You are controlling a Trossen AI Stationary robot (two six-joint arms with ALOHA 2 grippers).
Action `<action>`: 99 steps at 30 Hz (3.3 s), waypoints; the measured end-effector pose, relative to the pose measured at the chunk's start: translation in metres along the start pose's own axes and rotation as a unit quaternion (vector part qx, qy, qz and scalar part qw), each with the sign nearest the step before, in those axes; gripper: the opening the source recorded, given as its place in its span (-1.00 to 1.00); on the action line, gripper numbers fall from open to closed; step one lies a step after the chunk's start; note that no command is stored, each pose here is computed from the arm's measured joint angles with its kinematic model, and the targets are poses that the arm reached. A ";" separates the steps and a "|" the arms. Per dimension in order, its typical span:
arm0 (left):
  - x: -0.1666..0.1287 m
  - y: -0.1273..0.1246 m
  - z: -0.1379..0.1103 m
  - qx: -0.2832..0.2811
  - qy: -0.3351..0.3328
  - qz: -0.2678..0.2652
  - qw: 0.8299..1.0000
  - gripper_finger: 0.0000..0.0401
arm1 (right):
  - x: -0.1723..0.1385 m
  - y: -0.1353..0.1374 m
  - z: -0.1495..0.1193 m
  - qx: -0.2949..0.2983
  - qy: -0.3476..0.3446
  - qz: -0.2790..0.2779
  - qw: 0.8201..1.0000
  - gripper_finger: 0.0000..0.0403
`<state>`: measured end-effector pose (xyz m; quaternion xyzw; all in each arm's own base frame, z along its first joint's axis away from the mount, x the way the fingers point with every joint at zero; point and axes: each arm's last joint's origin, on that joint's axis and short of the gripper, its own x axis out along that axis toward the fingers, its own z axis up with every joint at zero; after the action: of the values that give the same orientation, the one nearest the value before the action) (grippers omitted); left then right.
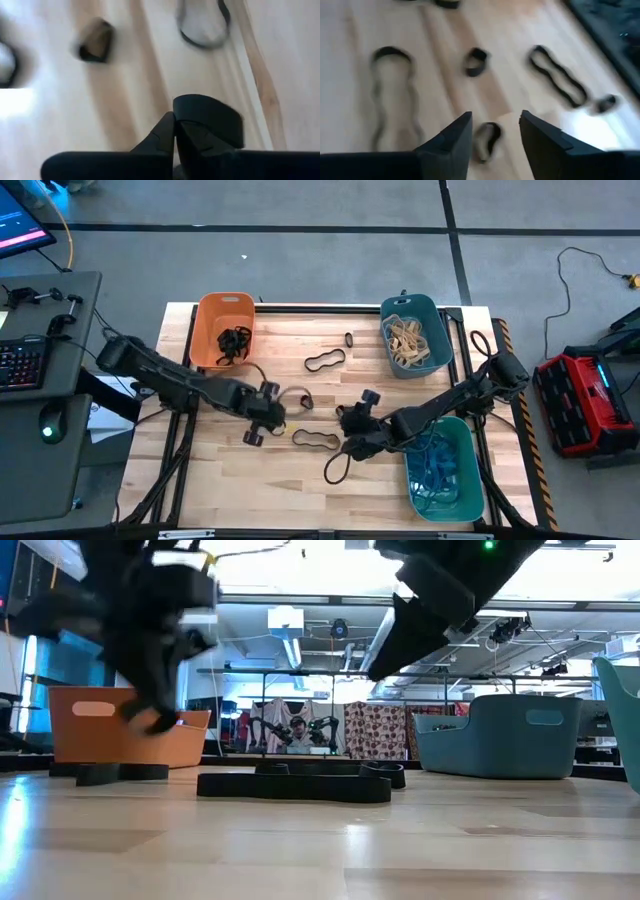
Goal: Sort rubber bands into baskets
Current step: Put the black rubber band into the orange bin
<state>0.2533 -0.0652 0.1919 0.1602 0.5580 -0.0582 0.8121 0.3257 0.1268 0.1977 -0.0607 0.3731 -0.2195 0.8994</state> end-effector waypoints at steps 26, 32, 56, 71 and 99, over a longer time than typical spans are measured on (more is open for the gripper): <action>-0.099 0.122 -0.101 -0.281 0.073 0.180 0.940 -1.00 | 0.013 -0.028 0.020 -0.008 -0.013 -0.004 1.000 -0.99; -0.094 0.151 -0.125 -0.302 0.116 0.168 0.931 -1.00 | 0.013 -0.028 0.020 -0.009 -0.012 -0.002 1.000 -1.00; -0.015 0.230 -0.192 -0.399 0.252 0.128 0.872 -0.97 | 0.013 -0.028 0.020 -0.019 -0.010 -0.002 1.000 -1.00; -0.060 0.206 -0.156 -0.401 0.126 0.169 0.892 -0.38 | 0.015 -0.027 0.026 0.020 -0.022 0.040 0.999 -1.00; -0.122 0.126 -0.107 -0.232 -0.307 0.180 0.905 -0.30 | 0.113 -0.014 0.012 0.078 -0.043 0.075 0.993 -0.06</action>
<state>0.1475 0.0779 0.2945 0.0387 0.2410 0.1738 0.9541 0.3998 0.0643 0.1372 0.0286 0.3189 -0.1774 0.9306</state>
